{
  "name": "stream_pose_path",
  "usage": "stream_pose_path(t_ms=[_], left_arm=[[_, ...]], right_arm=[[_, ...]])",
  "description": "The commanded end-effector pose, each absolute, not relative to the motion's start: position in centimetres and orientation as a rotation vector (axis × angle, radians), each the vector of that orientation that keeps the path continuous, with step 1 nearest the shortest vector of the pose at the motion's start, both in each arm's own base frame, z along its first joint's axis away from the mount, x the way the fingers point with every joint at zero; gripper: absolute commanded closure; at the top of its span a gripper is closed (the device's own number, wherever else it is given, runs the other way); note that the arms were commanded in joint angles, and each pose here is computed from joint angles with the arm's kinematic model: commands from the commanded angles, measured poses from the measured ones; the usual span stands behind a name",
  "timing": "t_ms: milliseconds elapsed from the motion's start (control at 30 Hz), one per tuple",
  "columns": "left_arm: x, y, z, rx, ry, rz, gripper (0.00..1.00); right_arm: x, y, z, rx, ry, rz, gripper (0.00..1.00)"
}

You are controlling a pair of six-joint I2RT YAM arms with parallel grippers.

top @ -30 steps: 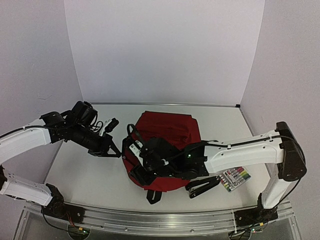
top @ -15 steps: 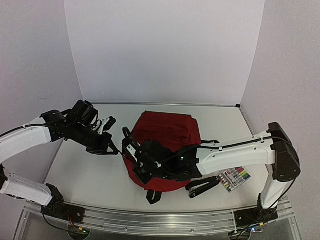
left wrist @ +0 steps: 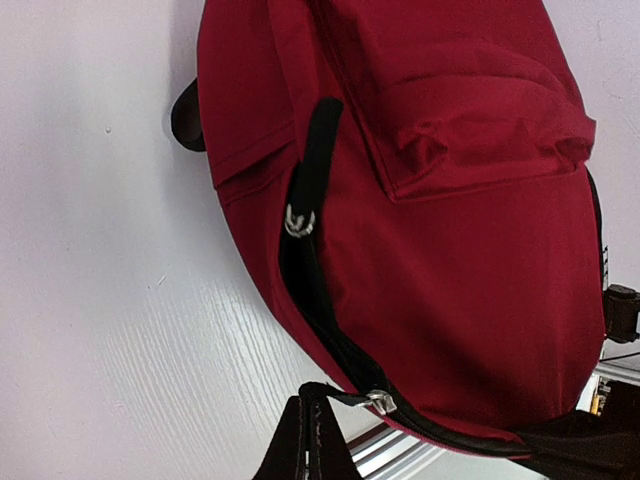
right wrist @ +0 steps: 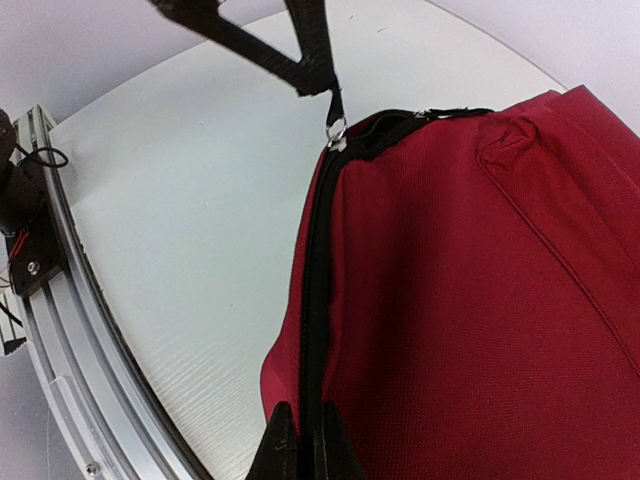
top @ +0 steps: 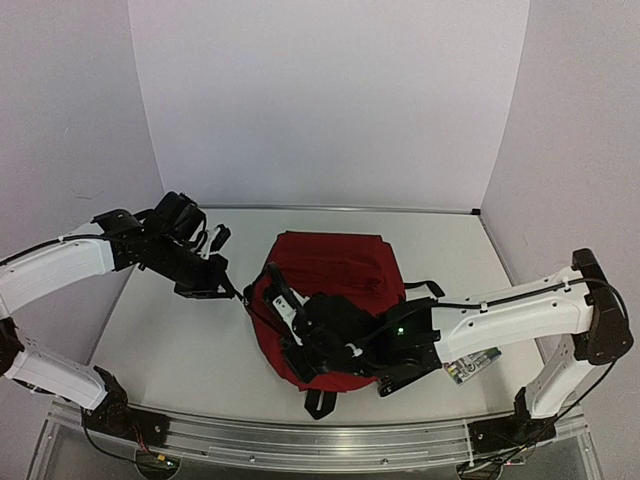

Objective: Pack the student bag
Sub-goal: Zip the student bag at the center of the board.

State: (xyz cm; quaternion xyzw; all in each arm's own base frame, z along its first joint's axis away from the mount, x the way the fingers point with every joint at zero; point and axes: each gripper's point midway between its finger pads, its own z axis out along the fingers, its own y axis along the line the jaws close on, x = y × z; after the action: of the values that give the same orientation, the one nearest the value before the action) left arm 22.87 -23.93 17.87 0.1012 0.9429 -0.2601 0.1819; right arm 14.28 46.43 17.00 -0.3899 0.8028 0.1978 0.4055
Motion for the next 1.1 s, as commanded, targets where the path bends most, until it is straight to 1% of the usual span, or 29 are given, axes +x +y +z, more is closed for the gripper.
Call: stream_pose_path(t_ms=[0,100,233,500,667,833,1067], left_arm=[[28.3,-21.9,19.1,0.14,2.562,-0.603,1.0],[30.0,-20.6,17.4,0.08,2.585,-0.571,1.0],[32.5,-19.5,16.8,0.011,2.561,-0.573,1.0],[36.8,-22.2,17.9,0.056,2.464,-0.723,1.0],[39.3,-22.6,16.2,0.043,2.484,-0.713,1.0],[41.1,-23.1,16.0,0.056,2.473,-0.721,1.0],[43.7,-22.8,18.0,0.046,2.422,-0.828,1.0]], right_arm=[[11.1,45.7,19.6,-0.968,2.026,0.58,1.0],[10.5,45.6,20.5,-0.941,2.025,0.614,1.0],[10.1,45.4,21.4,-0.897,2.033,0.654,1.0],[10.0,45.3,22.6,-0.838,2.043,0.703,1.0],[9.7,45.9,23.1,-0.82,2.04,0.742,1.0],[10.0,46.8,23.2,-0.768,2.036,0.76,1.0],[11.0,50.5,26.2,-0.652,1.967,0.836,1.0]])
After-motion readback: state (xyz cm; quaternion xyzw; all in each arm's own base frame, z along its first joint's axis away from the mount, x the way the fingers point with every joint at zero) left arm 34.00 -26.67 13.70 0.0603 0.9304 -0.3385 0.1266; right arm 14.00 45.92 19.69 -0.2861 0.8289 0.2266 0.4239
